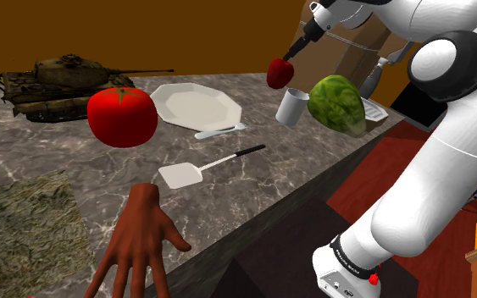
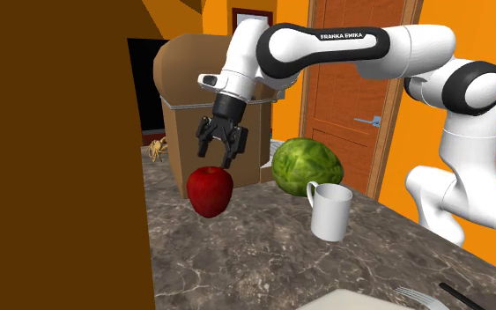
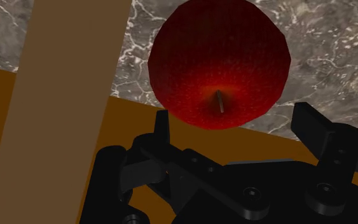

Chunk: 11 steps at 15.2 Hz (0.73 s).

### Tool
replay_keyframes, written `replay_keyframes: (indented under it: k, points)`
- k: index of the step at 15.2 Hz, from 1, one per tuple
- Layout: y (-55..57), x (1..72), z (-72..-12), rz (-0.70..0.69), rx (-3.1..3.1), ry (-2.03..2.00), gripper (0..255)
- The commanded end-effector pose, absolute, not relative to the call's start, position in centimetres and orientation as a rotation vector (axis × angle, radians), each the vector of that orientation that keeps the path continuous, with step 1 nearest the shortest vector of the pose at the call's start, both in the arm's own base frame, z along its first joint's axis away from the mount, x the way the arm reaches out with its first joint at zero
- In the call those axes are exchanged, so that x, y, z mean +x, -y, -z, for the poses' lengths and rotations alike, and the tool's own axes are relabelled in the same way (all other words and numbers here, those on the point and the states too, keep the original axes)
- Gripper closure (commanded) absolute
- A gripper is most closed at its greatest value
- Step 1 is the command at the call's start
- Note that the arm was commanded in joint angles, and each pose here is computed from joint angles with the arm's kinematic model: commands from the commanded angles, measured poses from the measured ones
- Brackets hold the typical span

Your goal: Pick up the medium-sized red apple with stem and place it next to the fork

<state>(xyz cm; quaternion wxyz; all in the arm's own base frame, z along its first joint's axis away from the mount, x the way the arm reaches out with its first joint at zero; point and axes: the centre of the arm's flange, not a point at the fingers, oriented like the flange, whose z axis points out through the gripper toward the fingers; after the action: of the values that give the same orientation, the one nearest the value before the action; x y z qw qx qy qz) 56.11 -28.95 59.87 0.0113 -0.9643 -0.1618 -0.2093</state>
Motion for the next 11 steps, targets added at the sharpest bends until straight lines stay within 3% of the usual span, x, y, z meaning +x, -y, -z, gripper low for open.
replay_keyframes:
  k: [1, 7, 8, 11]
  points:
    - [29.25, 56.13, -59.21, 0.646, -3.011, 0.497, 0]
    - [29.25, 56.13, -59.21, 0.646, -3.011, 0.497, 0]
    - [29.19, 56.23, -59.24, 0.646, -3.011, 0.497, 255]
    - [29.21, 56.25, -59.25, 0.646, -3.011, 0.497, 255]
